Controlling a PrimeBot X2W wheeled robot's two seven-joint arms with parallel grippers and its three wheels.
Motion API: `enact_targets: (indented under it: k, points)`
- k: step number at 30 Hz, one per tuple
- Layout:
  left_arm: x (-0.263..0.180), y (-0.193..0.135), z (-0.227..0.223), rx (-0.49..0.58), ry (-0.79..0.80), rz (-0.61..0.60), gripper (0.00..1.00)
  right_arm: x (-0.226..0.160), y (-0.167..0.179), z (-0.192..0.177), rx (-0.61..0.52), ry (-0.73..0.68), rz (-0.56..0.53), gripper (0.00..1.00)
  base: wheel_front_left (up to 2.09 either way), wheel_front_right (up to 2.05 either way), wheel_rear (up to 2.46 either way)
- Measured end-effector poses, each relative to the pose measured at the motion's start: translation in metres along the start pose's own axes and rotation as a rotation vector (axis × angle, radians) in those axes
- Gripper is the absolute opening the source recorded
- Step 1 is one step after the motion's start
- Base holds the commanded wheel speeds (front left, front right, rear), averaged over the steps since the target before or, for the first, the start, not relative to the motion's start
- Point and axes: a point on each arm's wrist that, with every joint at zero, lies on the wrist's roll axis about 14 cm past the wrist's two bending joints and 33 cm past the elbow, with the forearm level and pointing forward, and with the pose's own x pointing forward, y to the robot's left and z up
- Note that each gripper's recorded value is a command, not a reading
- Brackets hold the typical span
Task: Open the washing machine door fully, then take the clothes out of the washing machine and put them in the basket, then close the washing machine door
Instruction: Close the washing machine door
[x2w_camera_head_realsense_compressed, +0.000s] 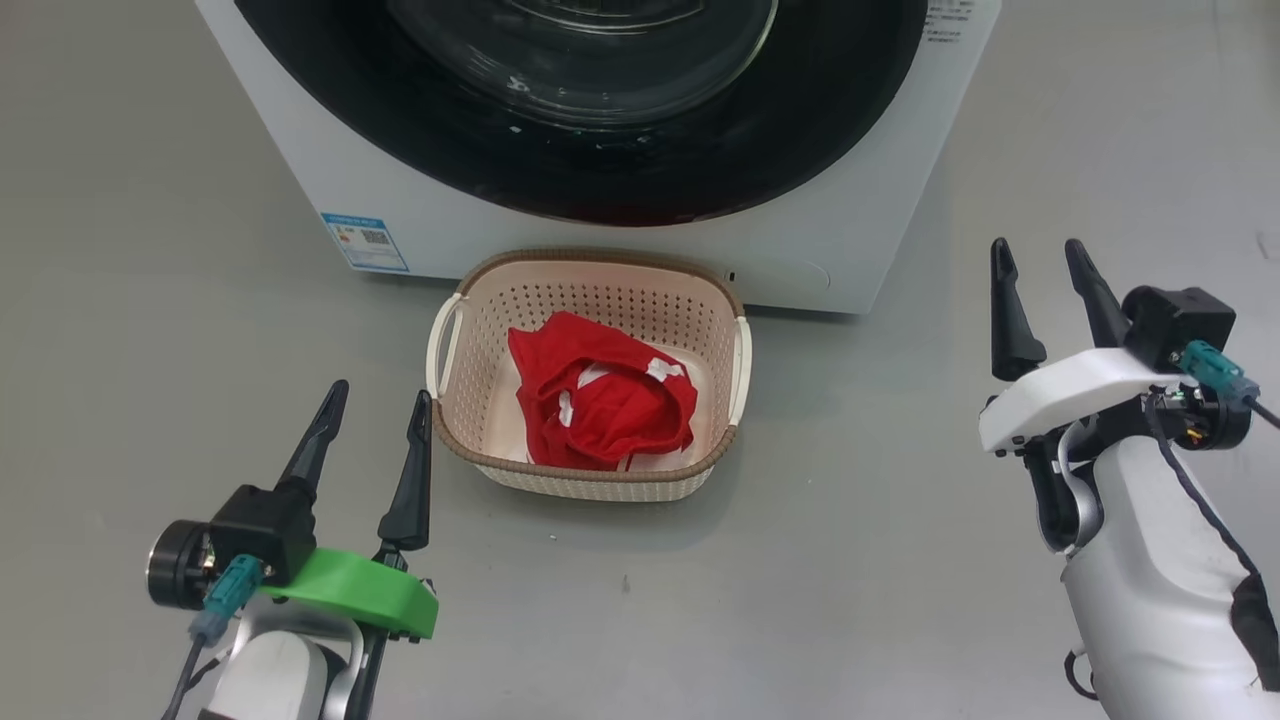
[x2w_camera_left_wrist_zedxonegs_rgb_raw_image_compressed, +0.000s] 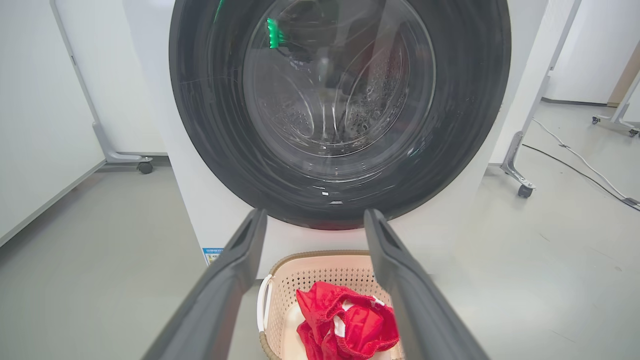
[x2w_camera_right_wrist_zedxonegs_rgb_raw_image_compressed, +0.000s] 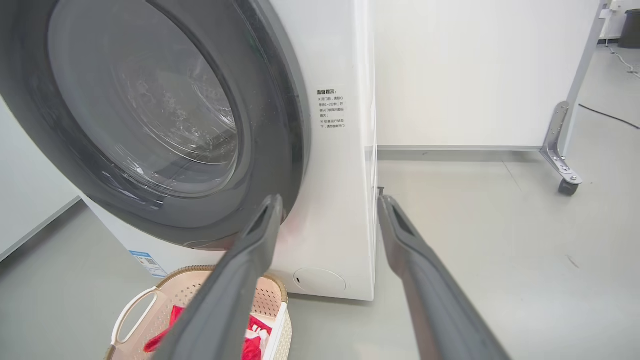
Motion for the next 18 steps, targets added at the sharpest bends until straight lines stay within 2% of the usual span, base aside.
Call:
enact_targets:
  k: [18]
  points:
    - [-0.026,-0.03,-0.001,-0.023,0.013,-0.079,1.0,-0.086,0.001,0.013,-0.064,-0.057,-0.027,1.0,0.0,0.0,0.0]
